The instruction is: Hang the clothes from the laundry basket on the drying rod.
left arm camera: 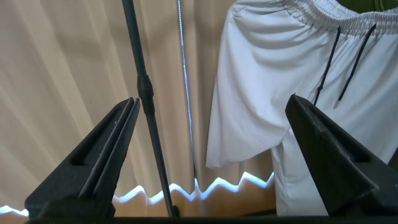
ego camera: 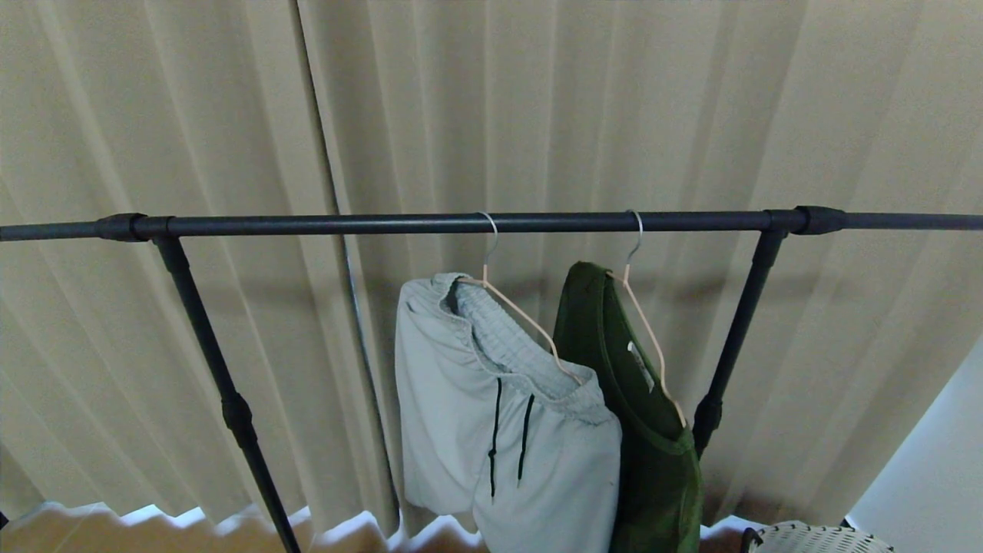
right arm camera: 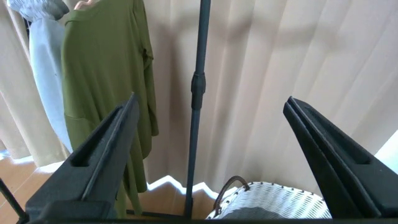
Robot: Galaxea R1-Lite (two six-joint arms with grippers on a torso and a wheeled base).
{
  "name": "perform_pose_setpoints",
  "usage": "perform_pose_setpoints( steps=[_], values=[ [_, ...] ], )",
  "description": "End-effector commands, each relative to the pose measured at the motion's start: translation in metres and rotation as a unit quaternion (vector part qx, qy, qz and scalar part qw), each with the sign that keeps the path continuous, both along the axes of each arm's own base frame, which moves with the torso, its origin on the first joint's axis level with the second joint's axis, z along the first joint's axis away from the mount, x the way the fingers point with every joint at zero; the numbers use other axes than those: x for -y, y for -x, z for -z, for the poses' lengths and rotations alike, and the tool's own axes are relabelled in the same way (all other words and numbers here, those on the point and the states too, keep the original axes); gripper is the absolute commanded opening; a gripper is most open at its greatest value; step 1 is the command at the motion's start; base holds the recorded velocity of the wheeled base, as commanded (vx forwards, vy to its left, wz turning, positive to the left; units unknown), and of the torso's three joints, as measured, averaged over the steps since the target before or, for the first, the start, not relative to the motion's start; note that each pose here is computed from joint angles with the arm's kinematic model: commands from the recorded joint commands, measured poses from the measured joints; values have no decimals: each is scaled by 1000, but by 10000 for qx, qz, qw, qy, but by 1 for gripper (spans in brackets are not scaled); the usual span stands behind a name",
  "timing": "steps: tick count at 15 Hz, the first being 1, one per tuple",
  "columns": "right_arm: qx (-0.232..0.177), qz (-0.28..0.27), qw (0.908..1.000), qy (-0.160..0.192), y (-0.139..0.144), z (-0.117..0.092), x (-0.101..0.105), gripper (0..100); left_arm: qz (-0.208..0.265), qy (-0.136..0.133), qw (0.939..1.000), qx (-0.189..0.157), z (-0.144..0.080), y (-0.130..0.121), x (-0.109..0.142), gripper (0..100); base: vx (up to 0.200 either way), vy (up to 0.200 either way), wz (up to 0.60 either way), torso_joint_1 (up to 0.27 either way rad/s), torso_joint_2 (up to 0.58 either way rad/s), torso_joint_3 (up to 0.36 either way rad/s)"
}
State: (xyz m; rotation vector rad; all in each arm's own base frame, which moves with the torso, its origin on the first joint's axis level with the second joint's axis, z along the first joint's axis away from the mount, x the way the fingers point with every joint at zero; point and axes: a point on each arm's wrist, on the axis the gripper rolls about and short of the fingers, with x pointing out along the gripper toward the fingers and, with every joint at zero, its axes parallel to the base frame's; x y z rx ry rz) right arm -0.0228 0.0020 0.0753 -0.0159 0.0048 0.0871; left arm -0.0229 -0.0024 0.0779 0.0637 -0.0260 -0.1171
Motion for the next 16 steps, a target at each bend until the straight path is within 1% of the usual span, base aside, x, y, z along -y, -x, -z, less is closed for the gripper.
perform_pose_setpoints(
  steps=[1,16],
  values=[
    [-3,-2,10000,-4,0,0,0,100,1,6,10000,3,0,0,0,100,0,0,0,0,0,0],
    [-4,13,10000,-12,0,0,0,100,1,-2,10000,11,0,0,0,100,0,0,0,0,0,0]
  ],
)
